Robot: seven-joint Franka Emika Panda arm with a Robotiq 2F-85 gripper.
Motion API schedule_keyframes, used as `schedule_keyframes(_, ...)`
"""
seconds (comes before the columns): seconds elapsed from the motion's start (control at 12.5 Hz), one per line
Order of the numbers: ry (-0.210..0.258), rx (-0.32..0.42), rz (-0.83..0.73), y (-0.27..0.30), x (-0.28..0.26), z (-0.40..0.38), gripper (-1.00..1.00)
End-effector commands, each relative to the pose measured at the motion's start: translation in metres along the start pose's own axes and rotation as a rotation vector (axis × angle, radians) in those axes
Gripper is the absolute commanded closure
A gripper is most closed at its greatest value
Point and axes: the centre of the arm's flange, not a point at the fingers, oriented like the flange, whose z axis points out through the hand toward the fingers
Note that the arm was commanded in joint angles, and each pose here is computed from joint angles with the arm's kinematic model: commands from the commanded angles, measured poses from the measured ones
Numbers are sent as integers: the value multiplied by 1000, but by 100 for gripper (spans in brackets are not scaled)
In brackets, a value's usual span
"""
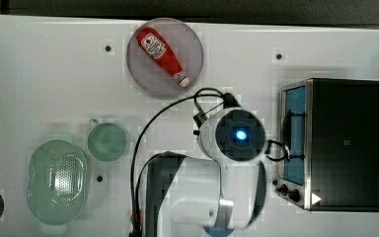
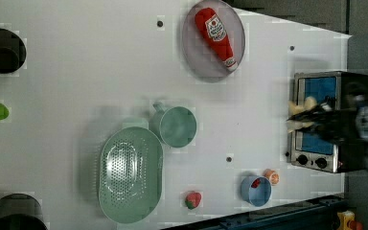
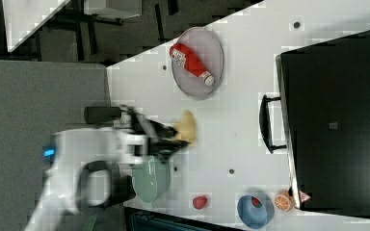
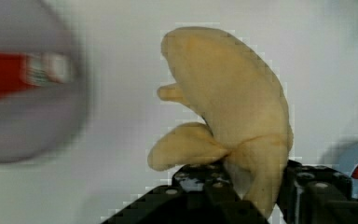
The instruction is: Pick Banana and place it in mug.
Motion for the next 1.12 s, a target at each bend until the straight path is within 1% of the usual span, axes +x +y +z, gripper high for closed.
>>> schedule_keyframes(0.08,-13,-37,-56,-1,-19,-43,46)
schedule_keyframes(0.24,25,-9,-39,-17,-46,-65,46)
schedule_keyframes(0.48,42,-35,-57,-45,-104,-68,46)
schedule_keyframes(0.64,25,-40,-60,-67,-145,-58,46)
schedule_keyframes(0.8,4,-28,-57,-87,-186,-47,46)
schedule_keyframes(0.88,-5,-17,-39,-96,-203,-40,46)
schedule_keyframes(1.12,-12,-13,36,-119,-243,-4,46)
